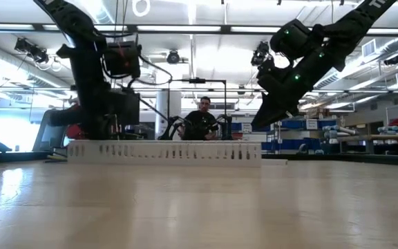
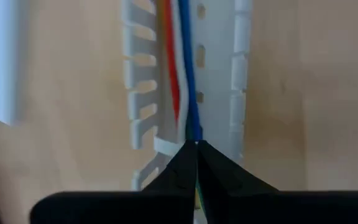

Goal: Ziptie cables
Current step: Prepare the white cable duct, then close the white cable duct

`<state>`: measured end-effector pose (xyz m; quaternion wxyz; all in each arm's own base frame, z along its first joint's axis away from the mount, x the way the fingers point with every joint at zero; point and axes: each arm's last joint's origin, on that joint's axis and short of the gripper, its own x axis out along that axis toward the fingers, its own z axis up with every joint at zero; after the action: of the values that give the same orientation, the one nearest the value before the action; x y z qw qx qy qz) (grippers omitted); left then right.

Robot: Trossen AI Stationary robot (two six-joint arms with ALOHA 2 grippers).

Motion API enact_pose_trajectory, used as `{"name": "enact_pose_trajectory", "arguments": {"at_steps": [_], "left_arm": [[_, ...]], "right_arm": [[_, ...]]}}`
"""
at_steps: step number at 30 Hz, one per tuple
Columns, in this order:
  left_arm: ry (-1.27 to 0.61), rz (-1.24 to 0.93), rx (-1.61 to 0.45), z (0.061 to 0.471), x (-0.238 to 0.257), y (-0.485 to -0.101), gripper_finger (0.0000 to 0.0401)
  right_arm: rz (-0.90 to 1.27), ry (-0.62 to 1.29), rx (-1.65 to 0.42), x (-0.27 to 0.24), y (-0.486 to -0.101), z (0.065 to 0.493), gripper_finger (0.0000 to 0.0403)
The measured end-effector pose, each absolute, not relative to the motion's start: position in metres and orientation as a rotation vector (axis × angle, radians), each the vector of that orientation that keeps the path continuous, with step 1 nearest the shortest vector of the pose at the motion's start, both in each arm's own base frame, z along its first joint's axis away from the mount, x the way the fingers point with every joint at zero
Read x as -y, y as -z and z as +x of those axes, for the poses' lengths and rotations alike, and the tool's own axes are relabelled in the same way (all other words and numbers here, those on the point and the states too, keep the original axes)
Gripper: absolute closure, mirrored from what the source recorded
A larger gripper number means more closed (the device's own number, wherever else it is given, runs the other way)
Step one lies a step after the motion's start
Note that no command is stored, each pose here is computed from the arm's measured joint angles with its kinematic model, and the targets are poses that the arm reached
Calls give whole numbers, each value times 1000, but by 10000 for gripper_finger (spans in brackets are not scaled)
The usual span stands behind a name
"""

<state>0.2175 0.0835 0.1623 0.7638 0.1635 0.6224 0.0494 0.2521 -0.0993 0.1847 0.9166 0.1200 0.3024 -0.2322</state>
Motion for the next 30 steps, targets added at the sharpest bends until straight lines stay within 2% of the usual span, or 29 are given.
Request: {"name": "enact_pose_trajectory", "arguments": {"at_steps": [6,17,24,27,30], "left_arm": [[-162,353,-1252,224,-86,-169,359],[-209,283,-1248,224,-86,-171,287],[-227,288,-1200,236,-89,-194,259],[-228,287,-1109,245,-92,-204,259],[-158,220,-903,259,-92,-214,259]], "right_arm": [[247,492,-625,103,-184,250,291],[246,476,-646,109,-183,247,291],[252,479,-643,111,-183,246,291],[253,476,-644,111,-183,246,291],[254,477,-652,111,-182,245,291]]}}
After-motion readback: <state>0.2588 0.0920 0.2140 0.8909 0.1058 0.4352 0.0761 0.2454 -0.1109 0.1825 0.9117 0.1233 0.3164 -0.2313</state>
